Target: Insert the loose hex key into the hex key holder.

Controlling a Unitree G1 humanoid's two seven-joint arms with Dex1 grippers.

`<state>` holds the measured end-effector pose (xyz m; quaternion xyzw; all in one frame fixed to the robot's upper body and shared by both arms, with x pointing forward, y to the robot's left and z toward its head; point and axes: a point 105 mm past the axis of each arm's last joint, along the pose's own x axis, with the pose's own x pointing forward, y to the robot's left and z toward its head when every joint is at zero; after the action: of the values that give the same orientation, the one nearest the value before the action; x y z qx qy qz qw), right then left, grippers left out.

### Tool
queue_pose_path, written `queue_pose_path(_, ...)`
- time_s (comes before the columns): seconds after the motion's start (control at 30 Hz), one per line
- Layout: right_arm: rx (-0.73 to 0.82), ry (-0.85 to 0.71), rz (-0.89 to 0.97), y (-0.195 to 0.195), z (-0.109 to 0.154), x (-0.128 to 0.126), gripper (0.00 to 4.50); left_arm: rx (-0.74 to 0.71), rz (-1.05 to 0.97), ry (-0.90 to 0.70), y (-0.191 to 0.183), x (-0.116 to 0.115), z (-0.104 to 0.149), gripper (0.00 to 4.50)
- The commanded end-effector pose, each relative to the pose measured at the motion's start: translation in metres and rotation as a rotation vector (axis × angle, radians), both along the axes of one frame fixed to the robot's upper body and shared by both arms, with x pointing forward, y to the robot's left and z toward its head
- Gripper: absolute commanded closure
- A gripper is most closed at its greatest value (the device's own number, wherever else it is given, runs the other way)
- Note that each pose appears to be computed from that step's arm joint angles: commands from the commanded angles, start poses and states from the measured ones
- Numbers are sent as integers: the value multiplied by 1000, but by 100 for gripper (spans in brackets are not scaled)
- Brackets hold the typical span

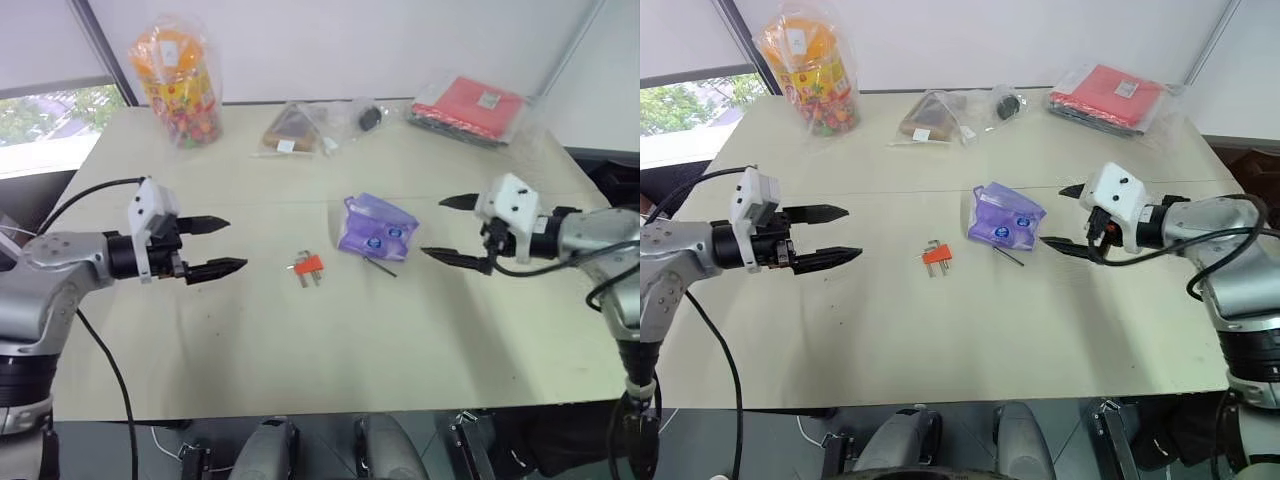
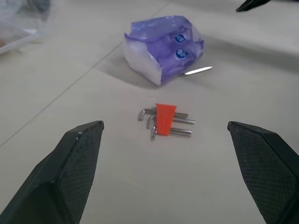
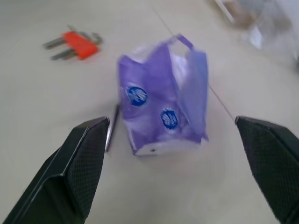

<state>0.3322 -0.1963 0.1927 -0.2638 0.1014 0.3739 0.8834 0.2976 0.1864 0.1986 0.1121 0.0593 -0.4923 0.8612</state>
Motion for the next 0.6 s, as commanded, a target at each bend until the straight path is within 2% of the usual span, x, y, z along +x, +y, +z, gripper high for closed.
queue_pose_path(0.03, 79, 76, -108, 7, -13, 7, 0, -20, 18, -53, -1, -3, 13, 7)
queue_pose_path(0.17, 205, 227, -187, 30, -42, 11, 0, -27, 34, -41, -3, -8, 8, 7)
queue_pose_path(0.3, 206, 218, -291, 35, -56, 26, 0, -27, 37, -36, -5, -13, 5, 7)
queue_pose_path(0.57, 288, 192, -392, 48, -55, 46, 0, -34, 56, -32, -7, -18, 2, 7)
queue_pose_path(0.6, 308, 196, -416, 46, -54, 49, 26, -30, 59, -34, -7, -18, 2, 3)
